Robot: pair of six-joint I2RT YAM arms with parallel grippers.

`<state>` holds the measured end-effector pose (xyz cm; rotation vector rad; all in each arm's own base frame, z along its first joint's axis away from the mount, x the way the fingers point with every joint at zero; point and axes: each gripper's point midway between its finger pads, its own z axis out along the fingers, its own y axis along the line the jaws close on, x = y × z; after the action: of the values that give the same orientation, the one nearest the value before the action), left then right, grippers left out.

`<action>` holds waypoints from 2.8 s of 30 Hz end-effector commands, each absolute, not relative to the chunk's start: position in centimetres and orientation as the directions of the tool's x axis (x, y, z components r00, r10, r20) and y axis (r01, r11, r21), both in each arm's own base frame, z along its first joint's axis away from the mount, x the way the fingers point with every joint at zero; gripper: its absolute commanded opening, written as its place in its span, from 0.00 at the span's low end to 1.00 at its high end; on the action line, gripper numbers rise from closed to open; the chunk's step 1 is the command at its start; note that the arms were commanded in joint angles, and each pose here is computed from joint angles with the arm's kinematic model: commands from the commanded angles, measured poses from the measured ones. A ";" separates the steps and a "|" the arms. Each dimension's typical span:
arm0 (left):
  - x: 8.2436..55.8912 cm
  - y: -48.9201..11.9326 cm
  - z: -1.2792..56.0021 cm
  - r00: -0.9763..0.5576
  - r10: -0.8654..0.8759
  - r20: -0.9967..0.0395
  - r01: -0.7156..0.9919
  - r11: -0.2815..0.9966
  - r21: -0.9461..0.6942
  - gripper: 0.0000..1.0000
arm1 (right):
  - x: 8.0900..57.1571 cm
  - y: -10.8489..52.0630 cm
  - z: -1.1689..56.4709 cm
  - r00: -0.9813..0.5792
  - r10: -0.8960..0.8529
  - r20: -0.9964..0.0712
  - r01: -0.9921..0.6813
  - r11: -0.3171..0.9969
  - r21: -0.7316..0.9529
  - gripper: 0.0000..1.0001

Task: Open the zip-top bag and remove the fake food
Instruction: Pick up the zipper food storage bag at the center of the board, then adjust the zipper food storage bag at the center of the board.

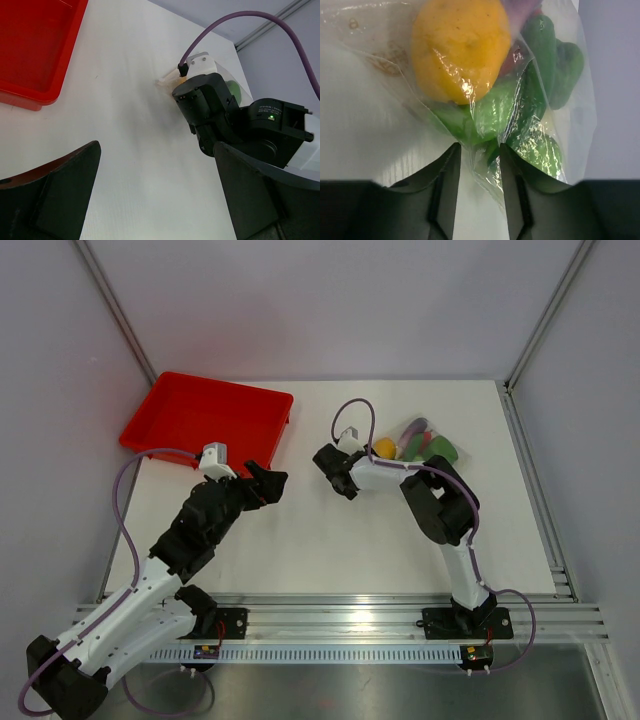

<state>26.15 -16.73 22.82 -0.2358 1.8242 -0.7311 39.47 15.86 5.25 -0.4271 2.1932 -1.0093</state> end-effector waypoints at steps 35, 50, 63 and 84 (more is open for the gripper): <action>28.0 -17.3 19.8 -0.419 -0.548 -0.724 0.075 0.774 -0.629 0.99 | 30.4 28.2 12.4 -0.216 -0.665 -0.715 -0.351 0.736 -0.578 0.00; 31.5 -18.7 15.0 -0.449 -0.548 -0.706 -0.010 0.793 -0.609 0.99 | 29.3 25.6 14.2 -0.264 -0.344 -0.901 -0.167 0.936 -0.309 0.00; 30.6 -20.2 19.0 -0.341 -0.417 -0.843 0.307 0.798 -0.519 0.99 | 29.3 22.4 16.9 -0.225 -0.228 -0.947 -0.048 0.974 -0.223 0.00; 27.3 -26.6 23.3 -0.070 -0.249 -0.966 0.690 0.688 -0.227 0.99 | 29.9 18.3 18.9 -0.280 0.022 -0.960 -0.021 0.999 0.029 0.00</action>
<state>27.86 -25.78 19.07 0.2933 1.6503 -0.8194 29.64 18.08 17.60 -0.0610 1.8688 -0.0214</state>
